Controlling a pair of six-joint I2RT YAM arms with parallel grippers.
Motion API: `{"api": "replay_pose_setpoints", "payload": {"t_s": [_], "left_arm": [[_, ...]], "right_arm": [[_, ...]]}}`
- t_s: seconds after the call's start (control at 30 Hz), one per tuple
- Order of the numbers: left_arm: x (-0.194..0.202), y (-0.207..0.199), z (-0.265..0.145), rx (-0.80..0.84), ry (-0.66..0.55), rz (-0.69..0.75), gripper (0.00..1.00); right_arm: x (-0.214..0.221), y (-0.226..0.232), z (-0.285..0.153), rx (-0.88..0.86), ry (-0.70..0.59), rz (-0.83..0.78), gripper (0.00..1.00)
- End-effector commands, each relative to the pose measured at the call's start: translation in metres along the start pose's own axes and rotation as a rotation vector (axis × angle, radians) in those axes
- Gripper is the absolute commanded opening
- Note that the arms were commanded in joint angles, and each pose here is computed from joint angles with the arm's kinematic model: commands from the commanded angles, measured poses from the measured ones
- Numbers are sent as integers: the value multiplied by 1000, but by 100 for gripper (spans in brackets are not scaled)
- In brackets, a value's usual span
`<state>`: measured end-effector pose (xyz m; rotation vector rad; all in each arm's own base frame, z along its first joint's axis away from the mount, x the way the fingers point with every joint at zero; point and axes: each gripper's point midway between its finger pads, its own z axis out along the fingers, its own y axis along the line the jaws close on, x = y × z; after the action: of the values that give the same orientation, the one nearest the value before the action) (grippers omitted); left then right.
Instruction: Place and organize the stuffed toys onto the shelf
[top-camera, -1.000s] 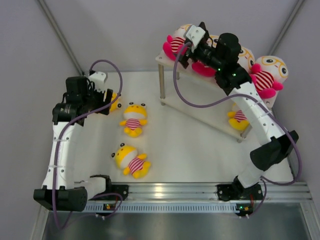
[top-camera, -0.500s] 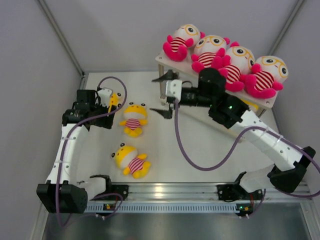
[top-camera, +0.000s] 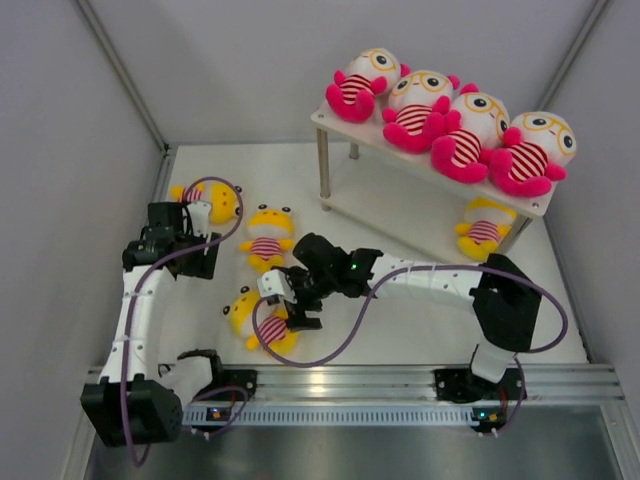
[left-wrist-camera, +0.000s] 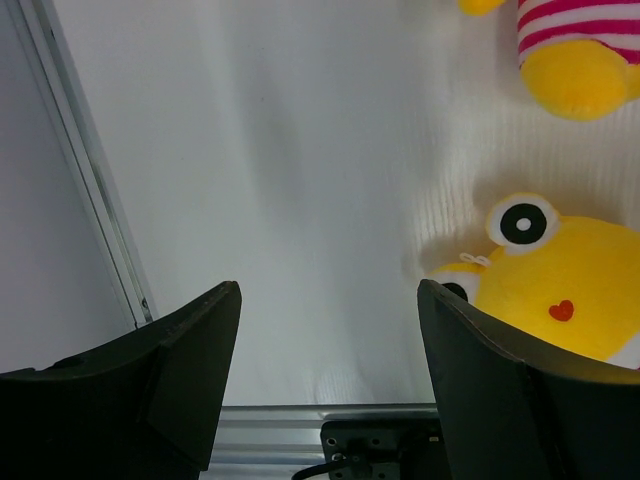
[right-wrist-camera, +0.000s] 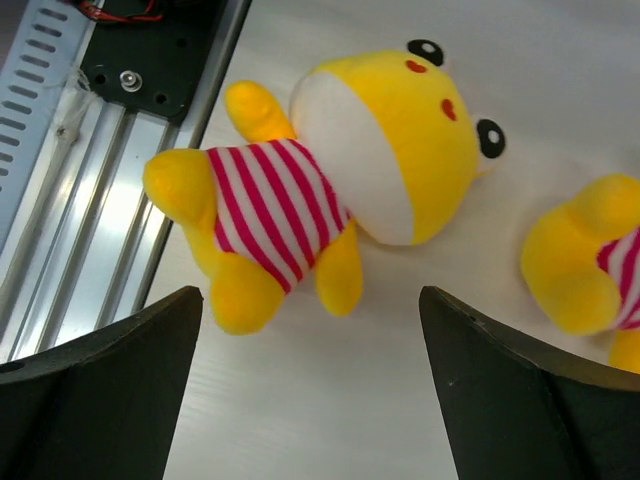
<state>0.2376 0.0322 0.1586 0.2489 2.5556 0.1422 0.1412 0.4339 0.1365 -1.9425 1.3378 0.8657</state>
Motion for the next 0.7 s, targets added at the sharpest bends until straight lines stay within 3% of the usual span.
{"api": "replay_pose_setpoints", "payload": {"t_s": [0.0, 0.17, 0.33, 0.43, 0.47, 0.53, 0.63, 0.67], "left_arm": [[-7, 6, -7, -29, -50, 4, 77], [-7, 6, -6, -25, -47, 3, 77], [-7, 7, -5, -25, -45, 1, 77], [-7, 7, -6, -26, -46, 1, 77], [-6, 7, -6, -26, -45, 0, 77], [-7, 7, -5, -25, -45, 4, 77], [-7, 8, -5, -26, -43, 3, 77], [-6, 8, -5, -26, -43, 3, 77]], "right_arm": [[0, 15, 15, -36, -6, -71, 89], [36, 34, 43, -51, 113, -71, 88], [48, 19, 72, 67, 122, -34, 83], [45, 12, 73, 101, 127, 0, 59], [43, 11, 71, 108, 124, 4, 42], [36, 10, 62, 120, 111, -2, 30], [32, 10, 50, 144, 109, -3, 3], [31, 9, 46, 151, 112, 0, 0]]}}
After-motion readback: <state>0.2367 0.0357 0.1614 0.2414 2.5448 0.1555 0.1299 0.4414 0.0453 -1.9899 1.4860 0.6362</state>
